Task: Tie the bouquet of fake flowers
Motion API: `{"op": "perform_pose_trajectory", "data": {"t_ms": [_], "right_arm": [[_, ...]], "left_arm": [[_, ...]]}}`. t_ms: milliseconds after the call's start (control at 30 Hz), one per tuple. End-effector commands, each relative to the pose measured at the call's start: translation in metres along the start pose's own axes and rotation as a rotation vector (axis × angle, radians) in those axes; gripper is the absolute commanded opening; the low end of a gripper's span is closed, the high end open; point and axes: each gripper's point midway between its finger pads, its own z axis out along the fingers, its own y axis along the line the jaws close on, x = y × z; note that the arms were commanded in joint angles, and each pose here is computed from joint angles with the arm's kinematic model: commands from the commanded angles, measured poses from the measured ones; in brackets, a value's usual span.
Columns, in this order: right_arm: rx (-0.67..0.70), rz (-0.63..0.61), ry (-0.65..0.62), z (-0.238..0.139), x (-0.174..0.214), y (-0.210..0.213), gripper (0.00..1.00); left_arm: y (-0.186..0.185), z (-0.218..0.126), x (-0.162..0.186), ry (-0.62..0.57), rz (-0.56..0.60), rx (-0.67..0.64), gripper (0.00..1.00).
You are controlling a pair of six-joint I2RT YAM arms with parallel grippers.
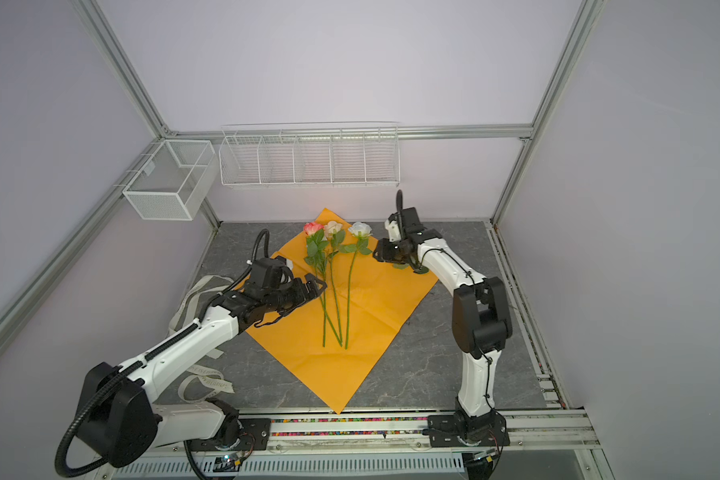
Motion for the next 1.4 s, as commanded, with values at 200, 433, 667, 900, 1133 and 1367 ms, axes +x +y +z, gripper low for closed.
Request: {"op": "perform_pose_trajectory", "data": {"t_ms": [200,433,667,900,1133,1367], "right_arm": [[0.214,0.076,0.127,-0.038,0.035,-0.184,0.54],[0.335,-0.102,0.251,-0.037,0.045,-0.218,0.56],[0.404,-0.178,0.315,-0.023,0.049,-0.243,0.55],[0.404,-0.304,0.338,-0.004,0.049,-0.246,0.56],[0.42,-0.323,0.387,0.011,0.054,-0.255,0.52],[0.45,-0.322,0.39,0.005,0.051,-0.258,0.27]], "left_arm": [[-0.088,0.069,0.03,0.167,0.121,0.151,0.99],[-0.13,0.108,0.062,0.291,0.19,0.198,0.99],[-0.136,0.121,0.073,0.33,0.202,0.202,0.99],[-0.132,0.122,0.075,0.335,0.205,0.19,0.99],[-0.131,0.122,0.076,0.339,0.205,0.186,0.99],[-0.126,0.118,0.074,0.33,0.227,0.155,0.99]]}}
